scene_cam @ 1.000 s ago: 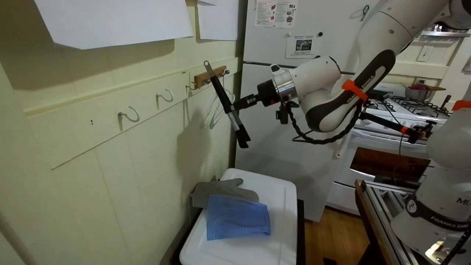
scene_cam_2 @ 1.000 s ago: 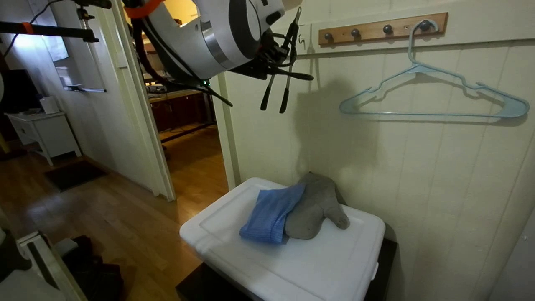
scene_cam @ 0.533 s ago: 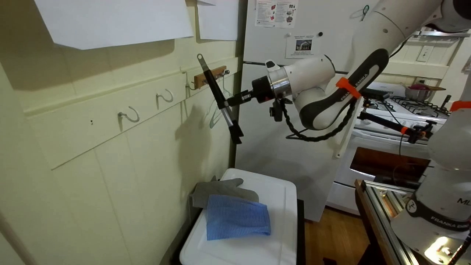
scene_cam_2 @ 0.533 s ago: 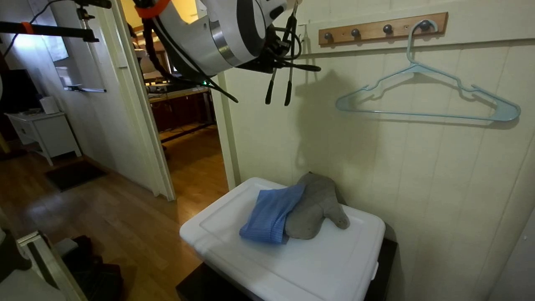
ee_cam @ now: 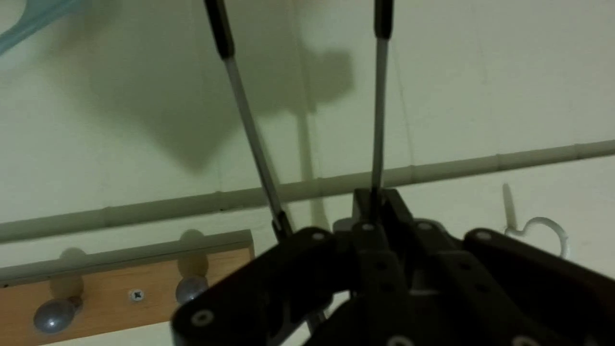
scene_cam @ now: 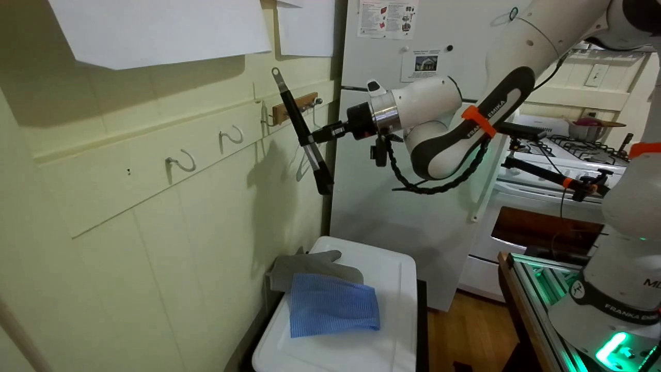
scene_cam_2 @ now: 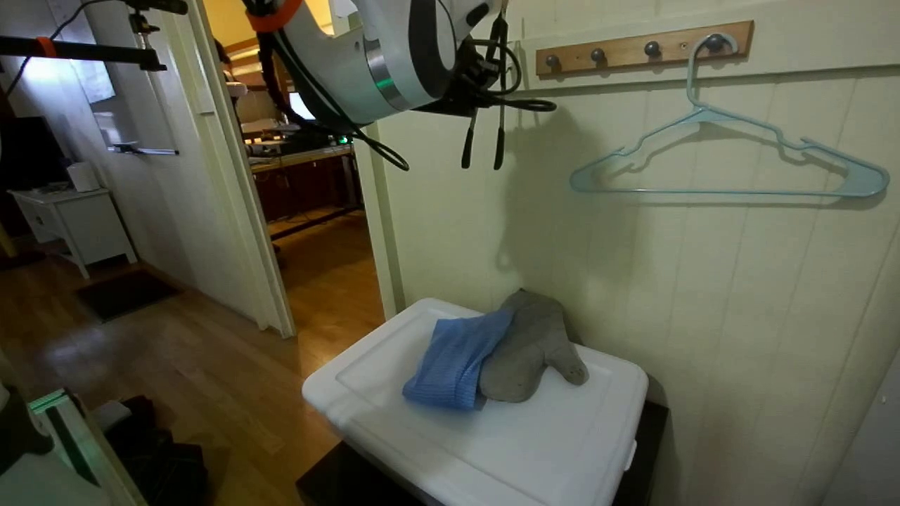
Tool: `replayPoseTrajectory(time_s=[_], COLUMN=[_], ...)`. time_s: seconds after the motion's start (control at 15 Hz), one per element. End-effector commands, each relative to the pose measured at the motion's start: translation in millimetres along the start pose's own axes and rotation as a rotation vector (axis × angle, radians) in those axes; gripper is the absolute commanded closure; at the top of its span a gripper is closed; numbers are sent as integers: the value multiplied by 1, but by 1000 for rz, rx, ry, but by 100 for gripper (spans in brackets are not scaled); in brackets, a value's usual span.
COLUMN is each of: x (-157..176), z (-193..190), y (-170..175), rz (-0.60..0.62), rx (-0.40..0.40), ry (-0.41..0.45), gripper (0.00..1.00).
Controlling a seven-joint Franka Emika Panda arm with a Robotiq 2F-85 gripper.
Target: Hang the tongs on the first white hook from the right.
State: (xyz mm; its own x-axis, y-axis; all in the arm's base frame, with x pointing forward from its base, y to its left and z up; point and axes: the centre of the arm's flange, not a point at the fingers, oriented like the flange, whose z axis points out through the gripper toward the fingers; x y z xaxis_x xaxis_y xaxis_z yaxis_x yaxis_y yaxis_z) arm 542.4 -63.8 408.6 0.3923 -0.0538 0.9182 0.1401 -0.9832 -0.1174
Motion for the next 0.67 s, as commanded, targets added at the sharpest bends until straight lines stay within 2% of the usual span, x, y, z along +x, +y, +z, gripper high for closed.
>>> replayPoseTrajectory(time_s=[0.0,0.6], x=[-4,-4], z=[21,45], y=[-2,-6], rz=[-11,-9], rx=[-4,3], ry=[11,9], gripper=[98,98])
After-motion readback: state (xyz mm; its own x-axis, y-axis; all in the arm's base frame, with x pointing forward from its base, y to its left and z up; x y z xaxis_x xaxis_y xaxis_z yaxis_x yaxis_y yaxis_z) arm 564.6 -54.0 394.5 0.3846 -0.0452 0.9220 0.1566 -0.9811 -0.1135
